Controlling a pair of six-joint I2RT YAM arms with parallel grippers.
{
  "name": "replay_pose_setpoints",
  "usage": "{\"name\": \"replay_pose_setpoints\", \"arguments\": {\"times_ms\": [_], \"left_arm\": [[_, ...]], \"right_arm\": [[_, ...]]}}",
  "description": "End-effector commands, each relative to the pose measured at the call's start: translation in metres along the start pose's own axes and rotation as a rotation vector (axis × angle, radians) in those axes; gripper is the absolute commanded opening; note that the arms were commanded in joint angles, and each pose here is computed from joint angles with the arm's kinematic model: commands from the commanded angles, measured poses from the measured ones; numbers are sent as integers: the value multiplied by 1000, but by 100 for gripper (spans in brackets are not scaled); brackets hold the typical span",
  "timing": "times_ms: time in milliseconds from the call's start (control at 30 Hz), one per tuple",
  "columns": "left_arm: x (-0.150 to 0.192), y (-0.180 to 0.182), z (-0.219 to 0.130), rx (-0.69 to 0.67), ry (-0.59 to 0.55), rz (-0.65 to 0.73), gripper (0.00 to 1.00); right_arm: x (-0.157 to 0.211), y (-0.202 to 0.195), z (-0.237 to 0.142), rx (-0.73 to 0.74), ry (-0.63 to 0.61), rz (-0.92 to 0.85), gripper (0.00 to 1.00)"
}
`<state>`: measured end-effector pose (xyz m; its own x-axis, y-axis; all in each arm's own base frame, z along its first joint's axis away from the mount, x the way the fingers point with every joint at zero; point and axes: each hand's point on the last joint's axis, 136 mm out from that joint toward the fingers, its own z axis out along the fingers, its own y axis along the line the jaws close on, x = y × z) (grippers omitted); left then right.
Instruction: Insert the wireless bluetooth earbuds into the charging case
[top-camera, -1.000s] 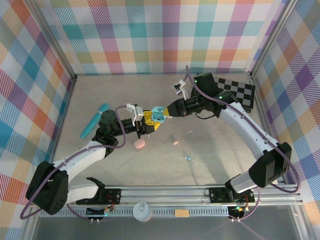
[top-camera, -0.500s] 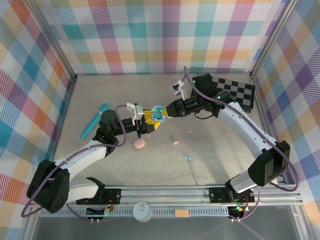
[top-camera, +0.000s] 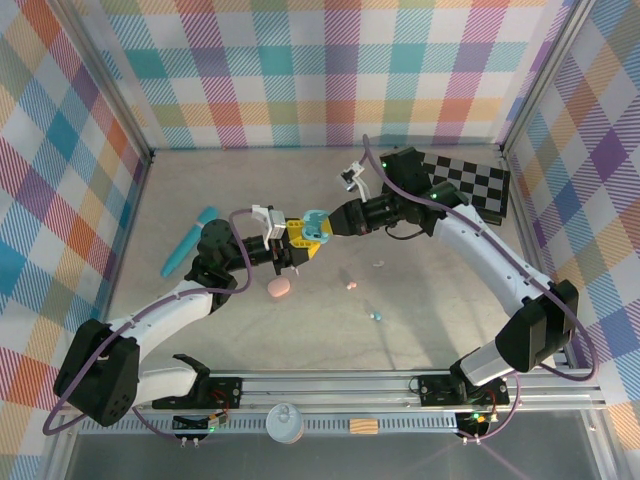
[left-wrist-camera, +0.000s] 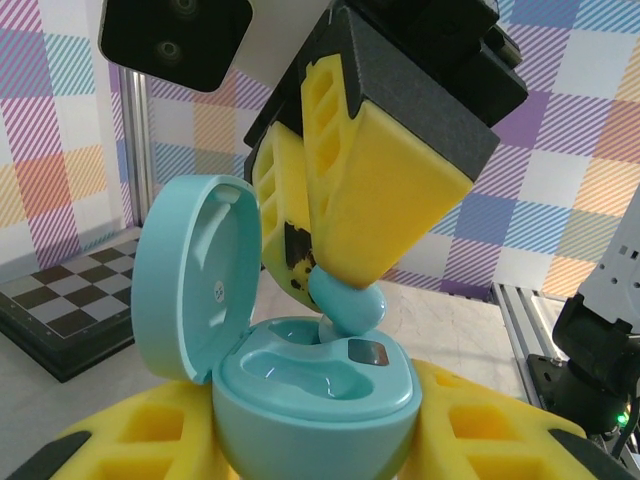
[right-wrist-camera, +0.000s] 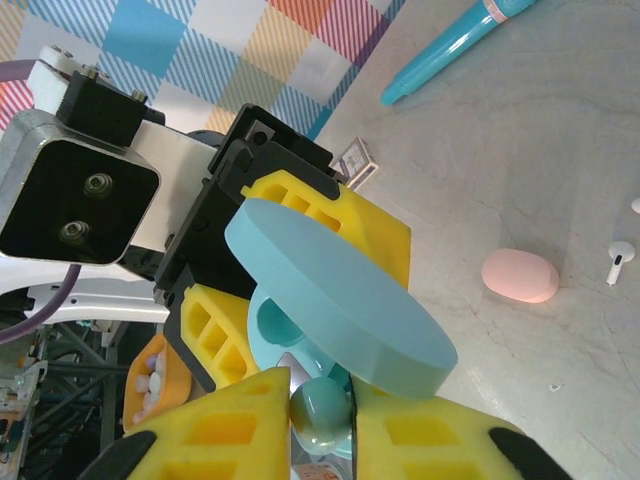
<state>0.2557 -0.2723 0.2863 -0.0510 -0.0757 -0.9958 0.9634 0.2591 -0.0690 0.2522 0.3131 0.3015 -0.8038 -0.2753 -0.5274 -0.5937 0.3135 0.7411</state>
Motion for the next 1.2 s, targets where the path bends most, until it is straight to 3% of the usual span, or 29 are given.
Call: {"name": "replay_pose_setpoints", "arguments": {"times_ms": [0, 367, 867, 1167], "left_arm": [[-24, -10, -2, 45, -59, 70, 32], [-22, -11, -2, 50, -58, 66, 32], [-24, -11, -2, 49, -65, 68, 32], [-22, -10, -2, 44, -65, 66, 32]], "right_arm": [[-4, -5, 3, 33, -3, -11, 23], [-9, -13, 1, 95, -19, 14, 23], [-10, -15, -3, 134, -22, 37, 31], [-9, -15, -6, 153, -22, 43, 43]]}}
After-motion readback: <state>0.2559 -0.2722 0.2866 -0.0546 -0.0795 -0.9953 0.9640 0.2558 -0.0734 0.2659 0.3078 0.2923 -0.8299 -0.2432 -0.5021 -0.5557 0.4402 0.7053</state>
